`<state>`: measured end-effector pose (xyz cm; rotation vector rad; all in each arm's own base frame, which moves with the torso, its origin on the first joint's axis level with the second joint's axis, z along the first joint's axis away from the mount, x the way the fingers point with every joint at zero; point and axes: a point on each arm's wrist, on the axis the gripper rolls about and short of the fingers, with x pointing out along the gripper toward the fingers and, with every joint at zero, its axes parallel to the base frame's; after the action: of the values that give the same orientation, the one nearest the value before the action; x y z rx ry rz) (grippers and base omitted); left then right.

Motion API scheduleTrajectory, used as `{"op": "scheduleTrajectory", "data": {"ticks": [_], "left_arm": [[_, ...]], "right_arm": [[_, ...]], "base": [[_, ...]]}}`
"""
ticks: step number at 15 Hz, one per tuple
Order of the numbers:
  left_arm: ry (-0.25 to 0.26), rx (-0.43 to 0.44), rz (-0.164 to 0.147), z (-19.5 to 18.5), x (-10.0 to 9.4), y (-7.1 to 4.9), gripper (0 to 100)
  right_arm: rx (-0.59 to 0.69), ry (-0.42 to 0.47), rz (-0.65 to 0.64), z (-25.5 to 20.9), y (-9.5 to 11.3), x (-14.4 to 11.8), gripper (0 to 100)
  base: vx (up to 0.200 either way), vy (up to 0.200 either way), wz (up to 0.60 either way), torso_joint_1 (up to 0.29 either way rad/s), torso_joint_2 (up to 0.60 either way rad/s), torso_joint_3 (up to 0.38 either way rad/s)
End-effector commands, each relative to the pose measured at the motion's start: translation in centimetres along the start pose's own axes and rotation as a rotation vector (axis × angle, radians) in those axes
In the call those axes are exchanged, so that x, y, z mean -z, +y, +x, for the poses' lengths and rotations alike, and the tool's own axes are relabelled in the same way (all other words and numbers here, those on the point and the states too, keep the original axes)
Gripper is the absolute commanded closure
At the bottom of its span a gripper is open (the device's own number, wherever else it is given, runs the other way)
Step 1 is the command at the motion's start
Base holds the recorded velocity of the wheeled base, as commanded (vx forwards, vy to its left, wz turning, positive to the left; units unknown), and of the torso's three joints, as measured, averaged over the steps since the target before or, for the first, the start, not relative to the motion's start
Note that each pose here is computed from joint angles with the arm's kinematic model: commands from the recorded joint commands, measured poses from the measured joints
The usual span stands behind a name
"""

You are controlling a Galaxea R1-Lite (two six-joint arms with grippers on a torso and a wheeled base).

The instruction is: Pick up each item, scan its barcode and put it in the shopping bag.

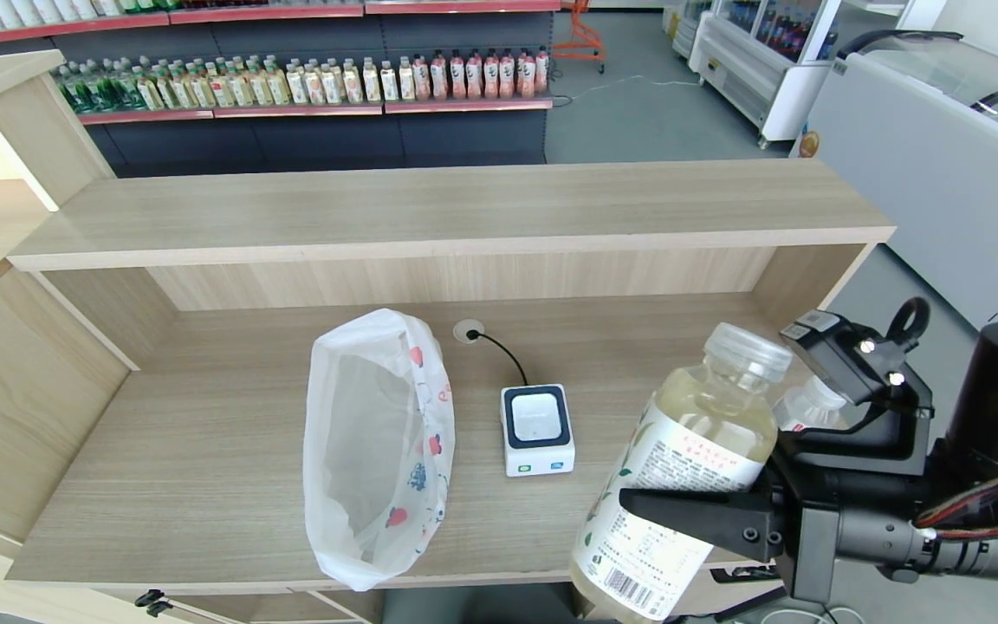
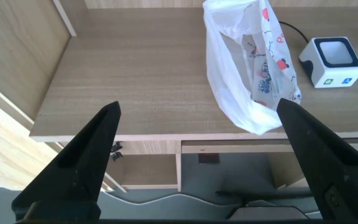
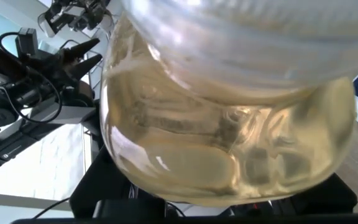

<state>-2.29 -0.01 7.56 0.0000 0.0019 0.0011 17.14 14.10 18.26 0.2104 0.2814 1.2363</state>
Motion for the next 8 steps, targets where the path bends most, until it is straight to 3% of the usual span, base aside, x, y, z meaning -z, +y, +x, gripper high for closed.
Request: {"op": "scheduleTrajectory", "data": {"ticks": [1,8], "left_arm": [[0.000,0.000,0.000,0.00,0.00,0.00,0],[0.000,0.000,0.000,0.00,0.00,0.00,0]], "right_arm": [[-0.004,0.006,0.005,0.07,-0.05,0.10,100],[-0.005,0.016,0.020,-0.04,0.02,0.18,100]], "base": [[0.000,0.000,0.00,0.000,0.00,0.000],[0.000,0.000,0.00,0.000,0.00,0.000]]}}
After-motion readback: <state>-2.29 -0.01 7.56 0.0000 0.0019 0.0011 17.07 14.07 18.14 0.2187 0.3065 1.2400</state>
